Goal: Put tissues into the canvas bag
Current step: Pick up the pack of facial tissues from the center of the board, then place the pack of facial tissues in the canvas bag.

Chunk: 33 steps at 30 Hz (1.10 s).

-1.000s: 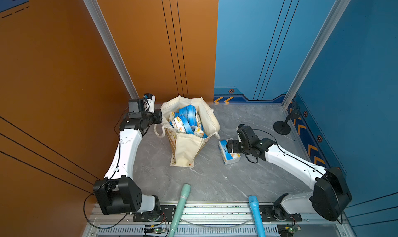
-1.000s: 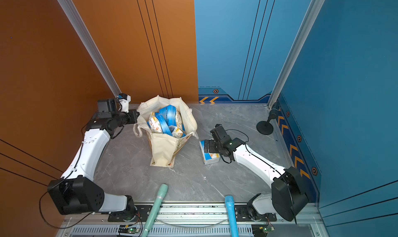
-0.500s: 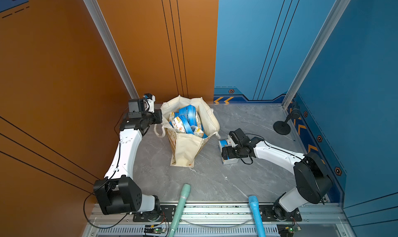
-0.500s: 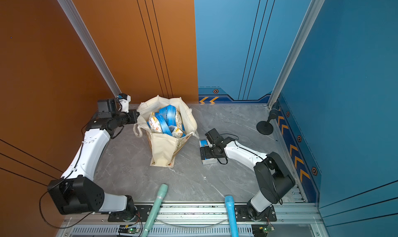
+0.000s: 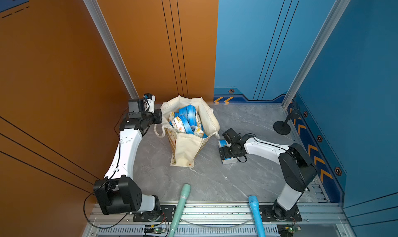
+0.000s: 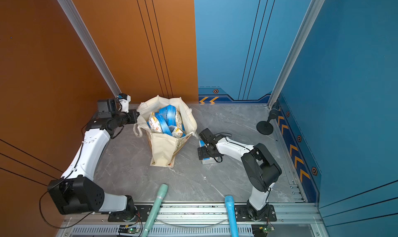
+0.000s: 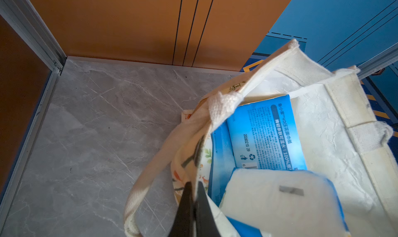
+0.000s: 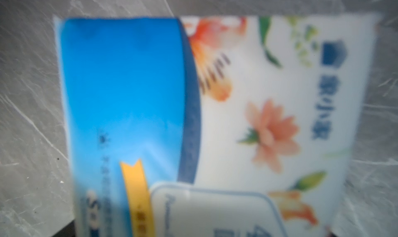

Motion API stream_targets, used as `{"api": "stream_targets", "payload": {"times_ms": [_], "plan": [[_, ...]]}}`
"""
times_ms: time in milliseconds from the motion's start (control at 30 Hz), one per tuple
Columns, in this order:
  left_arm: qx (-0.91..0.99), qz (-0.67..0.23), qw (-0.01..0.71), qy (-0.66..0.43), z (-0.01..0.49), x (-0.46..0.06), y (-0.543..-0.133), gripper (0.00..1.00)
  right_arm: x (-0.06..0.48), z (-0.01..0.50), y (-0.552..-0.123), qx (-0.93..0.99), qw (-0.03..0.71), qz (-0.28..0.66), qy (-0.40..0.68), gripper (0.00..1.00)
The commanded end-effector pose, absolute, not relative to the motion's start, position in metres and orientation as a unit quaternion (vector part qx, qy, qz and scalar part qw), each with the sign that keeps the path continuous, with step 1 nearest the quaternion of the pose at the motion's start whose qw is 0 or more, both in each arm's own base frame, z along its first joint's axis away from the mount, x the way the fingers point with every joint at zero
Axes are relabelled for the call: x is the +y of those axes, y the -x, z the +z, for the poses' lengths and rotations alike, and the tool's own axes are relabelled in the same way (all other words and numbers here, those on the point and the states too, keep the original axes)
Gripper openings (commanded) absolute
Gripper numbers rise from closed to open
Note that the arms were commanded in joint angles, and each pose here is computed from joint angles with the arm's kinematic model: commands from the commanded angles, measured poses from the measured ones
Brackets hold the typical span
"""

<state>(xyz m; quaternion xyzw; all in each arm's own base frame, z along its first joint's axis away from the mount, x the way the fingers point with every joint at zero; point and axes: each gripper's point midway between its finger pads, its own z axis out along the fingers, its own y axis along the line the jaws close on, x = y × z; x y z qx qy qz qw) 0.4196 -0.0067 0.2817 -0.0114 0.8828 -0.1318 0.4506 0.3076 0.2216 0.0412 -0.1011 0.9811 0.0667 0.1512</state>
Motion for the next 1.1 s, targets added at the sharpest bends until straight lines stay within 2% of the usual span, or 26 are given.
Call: {"api": "stream_targets", "payload": {"times_ms": [0, 233, 367, 533, 733, 833, 1067], "plan": [[0.897, -0.135, 0.421, 0.02, 0.26, -0.005, -0.417, 0.0, 0.212, 0.052, -0.311, 0.982, 0.163, 0.043, 0.083, 0.95], [0.897, -0.135, 0.421, 0.019, 0.26, -0.005, -0.417, 0.0, 0.194, 0.085, -0.314, 0.976, 0.202, 0.046, 0.063, 0.64], [0.897, -0.136, 0.421, 0.019, 0.26, -0.005, -0.417, 0.0, 0.185, 0.14, -0.326, 0.96, 0.268, 0.052, 0.057, 0.65], [0.897, -0.138, 0.42, 0.019, 0.259, -0.006, -0.417, 0.0, 0.184, 0.243, -0.347, 0.918, 0.385, 0.068, 0.067, 0.64], [0.896, -0.138, 0.422, 0.018, 0.262, -0.006, -0.417, 0.0, 0.224, 0.344, -0.363, 0.855, 0.49, 0.13, 0.111, 0.63], [0.896, -0.138, 0.422, 0.018, 0.261, -0.006, -0.417, 0.0, 0.265, 0.367, -0.367, 0.832, 0.501, 0.187, 0.148, 0.63], [0.896, -0.139, 0.422, 0.018, 0.262, -0.007, -0.416, 0.0, 0.354, 0.365, -0.37, 0.815, 0.473, 0.248, 0.226, 0.64]]}}
